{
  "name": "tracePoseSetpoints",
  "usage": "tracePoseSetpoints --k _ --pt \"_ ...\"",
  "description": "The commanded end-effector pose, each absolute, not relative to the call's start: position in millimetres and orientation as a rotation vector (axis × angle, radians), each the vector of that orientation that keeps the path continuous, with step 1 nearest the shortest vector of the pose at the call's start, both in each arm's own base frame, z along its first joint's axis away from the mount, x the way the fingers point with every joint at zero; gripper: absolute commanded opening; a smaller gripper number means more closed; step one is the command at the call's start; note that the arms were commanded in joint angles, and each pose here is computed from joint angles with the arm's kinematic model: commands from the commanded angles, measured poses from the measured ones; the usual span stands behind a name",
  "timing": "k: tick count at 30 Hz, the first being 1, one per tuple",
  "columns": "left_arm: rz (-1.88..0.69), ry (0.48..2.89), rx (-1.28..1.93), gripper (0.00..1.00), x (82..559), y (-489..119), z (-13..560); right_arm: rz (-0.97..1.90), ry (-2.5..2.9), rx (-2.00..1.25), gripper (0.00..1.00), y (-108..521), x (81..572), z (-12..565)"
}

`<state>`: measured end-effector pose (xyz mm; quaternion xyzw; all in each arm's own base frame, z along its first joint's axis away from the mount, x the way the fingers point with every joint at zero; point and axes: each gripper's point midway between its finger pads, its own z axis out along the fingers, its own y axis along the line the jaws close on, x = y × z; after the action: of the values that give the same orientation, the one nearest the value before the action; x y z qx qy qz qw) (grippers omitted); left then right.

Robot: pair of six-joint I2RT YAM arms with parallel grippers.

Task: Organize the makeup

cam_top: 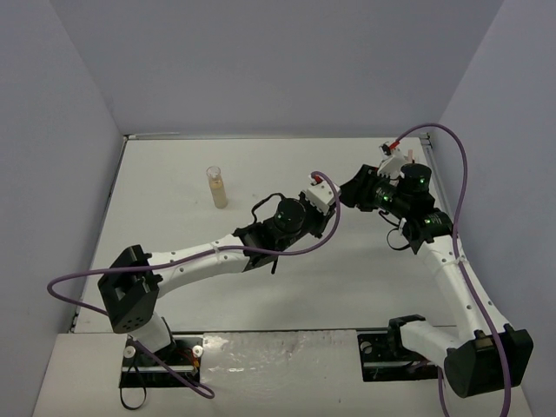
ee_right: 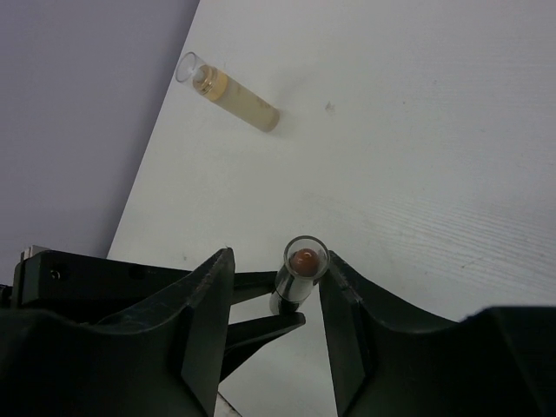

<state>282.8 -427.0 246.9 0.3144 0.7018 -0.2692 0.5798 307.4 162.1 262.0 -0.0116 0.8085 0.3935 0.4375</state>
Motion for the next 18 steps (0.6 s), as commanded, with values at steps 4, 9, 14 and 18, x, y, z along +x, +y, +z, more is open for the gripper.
tracePoseSetpoints --k 4,9,14,18 --pt "-0.720 1.451 0.636 0.00 290.1 -444.9 326.1 0.992 1.946 -0.077 0.26 166.6 310.5 272.0" --pt "-0.718 1.461 0.630 0.03 292.3 -446.9 323.0 0.948 1.931 -0.066 0.00 161.4 314.0 274.8" --pt "-0.671 1.549 0.584 0.65 300.2 -437.5 307.9 0.823 1.866 -0.053 0.00 144.8 322.6 292.5" --pt "-0.622 1.667 0.489 0.96 314.9 -415.1 297.6 0.628 1.830 0.008 0.00 115.0 339.2 305.6"
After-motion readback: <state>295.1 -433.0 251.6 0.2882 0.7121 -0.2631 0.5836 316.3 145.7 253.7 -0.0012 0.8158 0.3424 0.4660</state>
